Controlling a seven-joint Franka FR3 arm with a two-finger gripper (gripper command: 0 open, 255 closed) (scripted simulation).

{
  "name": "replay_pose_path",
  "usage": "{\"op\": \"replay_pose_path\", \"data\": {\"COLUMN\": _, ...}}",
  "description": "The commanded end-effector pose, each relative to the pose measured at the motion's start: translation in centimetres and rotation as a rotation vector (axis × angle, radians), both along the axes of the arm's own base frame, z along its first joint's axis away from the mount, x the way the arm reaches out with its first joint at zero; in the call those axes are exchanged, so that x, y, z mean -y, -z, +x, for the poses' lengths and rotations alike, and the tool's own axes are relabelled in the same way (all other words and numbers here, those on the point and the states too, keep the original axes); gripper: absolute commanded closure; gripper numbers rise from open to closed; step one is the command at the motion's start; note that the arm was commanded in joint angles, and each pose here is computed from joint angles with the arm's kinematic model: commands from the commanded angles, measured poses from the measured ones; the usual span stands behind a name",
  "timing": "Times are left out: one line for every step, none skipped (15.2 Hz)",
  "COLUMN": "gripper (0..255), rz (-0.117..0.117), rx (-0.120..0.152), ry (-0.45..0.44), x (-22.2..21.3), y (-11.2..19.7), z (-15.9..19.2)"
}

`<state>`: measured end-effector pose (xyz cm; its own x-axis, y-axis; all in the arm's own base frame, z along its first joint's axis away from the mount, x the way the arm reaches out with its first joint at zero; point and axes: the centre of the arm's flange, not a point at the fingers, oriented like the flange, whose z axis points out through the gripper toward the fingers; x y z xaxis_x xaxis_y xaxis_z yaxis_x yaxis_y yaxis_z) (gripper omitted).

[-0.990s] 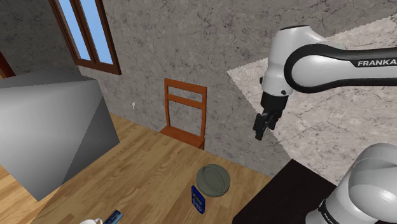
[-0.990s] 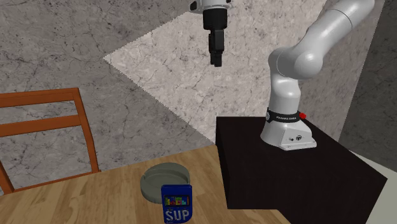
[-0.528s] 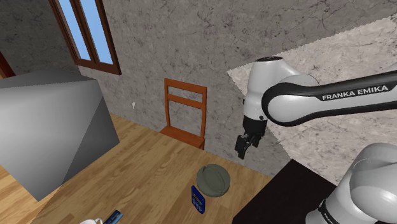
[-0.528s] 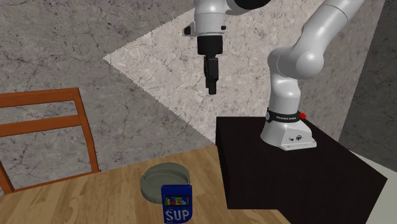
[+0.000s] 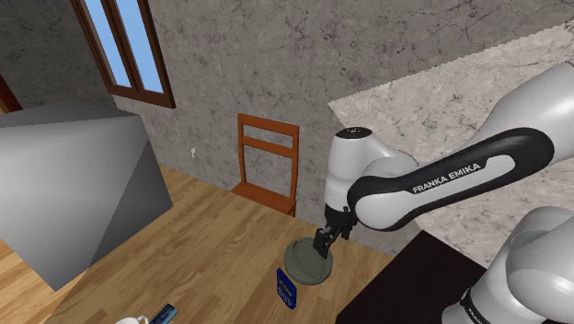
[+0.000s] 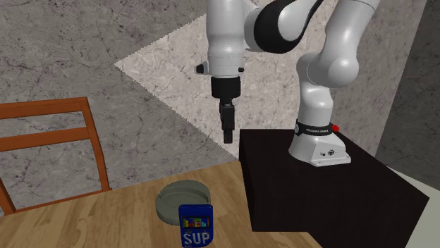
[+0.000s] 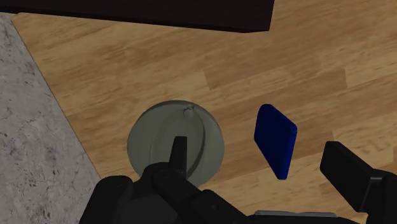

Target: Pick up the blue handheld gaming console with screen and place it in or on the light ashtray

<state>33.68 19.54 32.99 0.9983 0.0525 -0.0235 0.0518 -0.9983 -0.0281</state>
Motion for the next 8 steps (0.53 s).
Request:
{"op": "replay_pose_path", "data": {"gripper": 0, "rz": 0.001, "rx": 0.004, "ry": 0.004, "x": -1.5, "y": 2.2, "z": 0.5}}
{"op": "replay_pose_path", "data": {"gripper": 0, "rz": 0.000, "rx": 0.005, "ry": 0.005, "x": -2.2, "y": 3.3, "z": 0.7}}
{"op": "replay_pose_path", "data": {"gripper": 0, "rz": -0.001, "rx": 0.006, "ry": 0.006, "x": -3.0, "y": 4.3, "z": 0.9}}
{"op": "replay_pose_path", "data": {"gripper": 0, "rz": -0.002, "rx": 0.008, "ry": 0.007, "x": -3.7, "y": 5.4, "z": 1.2}}
{"op": "replay_pose_path", "data": {"gripper": 0, "rz": -0.003, "rx": 0.009, "ry": 0.008, "x": -4.5, "y": 6.5, "z": 1.4}}
{"op": "replay_pose_path", "data": {"gripper": 0, "rz": -0.004, "rx": 0.010, "ry": 0.010, "x": -5.2, "y": 7.5, "z": 1.7}}
{"op": "replay_pose_path", "data": {"gripper": 0, "rz": -0.005, "rx": 0.011, "ry": 0.011, "x": -6.0, "y": 8.6, "z": 1.9}}
{"op": "replay_pose_path", "data": {"gripper": 0, "rz": -0.006, "rx": 0.013, "ry": 0.012, "x": -6.7, "y": 9.6, "z": 2.2}}
